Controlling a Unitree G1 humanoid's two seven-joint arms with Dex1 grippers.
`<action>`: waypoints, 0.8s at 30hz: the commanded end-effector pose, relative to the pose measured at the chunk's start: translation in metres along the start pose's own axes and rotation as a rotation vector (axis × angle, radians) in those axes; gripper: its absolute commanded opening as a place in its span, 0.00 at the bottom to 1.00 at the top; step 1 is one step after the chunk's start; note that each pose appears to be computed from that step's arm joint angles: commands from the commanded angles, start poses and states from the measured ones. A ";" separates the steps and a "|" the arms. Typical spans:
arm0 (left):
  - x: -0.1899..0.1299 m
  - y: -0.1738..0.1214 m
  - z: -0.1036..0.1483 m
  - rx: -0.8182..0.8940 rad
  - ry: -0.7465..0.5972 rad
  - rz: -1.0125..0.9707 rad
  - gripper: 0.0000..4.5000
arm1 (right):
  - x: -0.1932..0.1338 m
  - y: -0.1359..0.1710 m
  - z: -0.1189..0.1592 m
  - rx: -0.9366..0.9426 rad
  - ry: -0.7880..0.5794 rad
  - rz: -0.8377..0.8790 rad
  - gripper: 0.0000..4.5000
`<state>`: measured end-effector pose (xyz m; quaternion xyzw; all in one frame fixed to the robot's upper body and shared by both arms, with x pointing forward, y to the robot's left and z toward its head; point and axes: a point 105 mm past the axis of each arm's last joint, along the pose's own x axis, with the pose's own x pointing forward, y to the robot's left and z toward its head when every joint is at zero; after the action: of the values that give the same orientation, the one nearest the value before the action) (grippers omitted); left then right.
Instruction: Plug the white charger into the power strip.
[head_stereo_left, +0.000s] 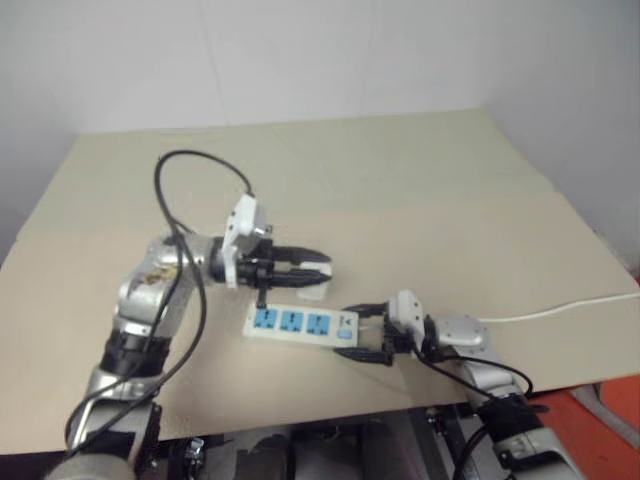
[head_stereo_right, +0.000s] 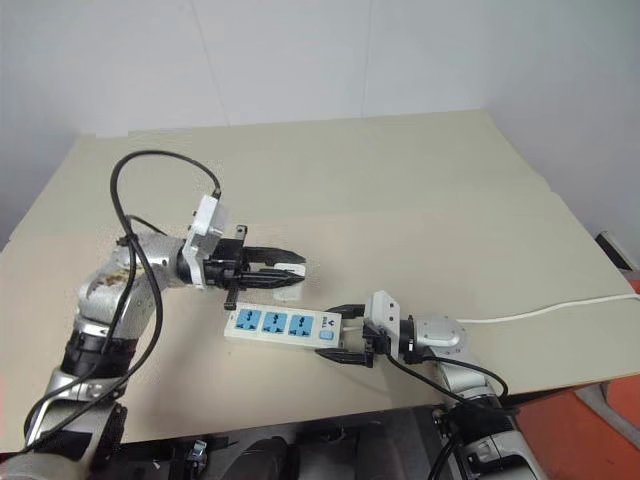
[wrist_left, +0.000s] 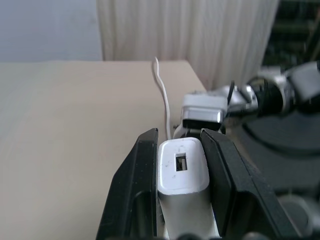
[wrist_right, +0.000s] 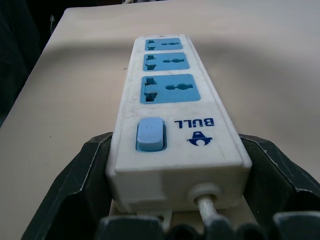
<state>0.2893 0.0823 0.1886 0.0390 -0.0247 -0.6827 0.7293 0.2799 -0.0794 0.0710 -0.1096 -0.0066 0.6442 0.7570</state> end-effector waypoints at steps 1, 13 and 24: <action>-0.001 -0.008 0.006 0.019 -0.093 0.008 0.23 | 0.004 0.011 -0.013 0.040 0.037 0.038 0.76; -0.001 -0.019 -0.021 0.086 -0.051 -0.111 0.23 | 0.002 0.013 -0.013 0.037 0.038 0.028 0.76; 0.002 -0.009 -0.039 0.060 -0.006 -0.170 0.23 | 0.001 0.014 -0.013 0.038 0.042 0.016 0.76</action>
<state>0.2845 0.0838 0.1427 0.0473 -0.0261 -0.7343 0.6767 0.2761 -0.0800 0.0700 -0.1092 -0.0084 0.6392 0.7612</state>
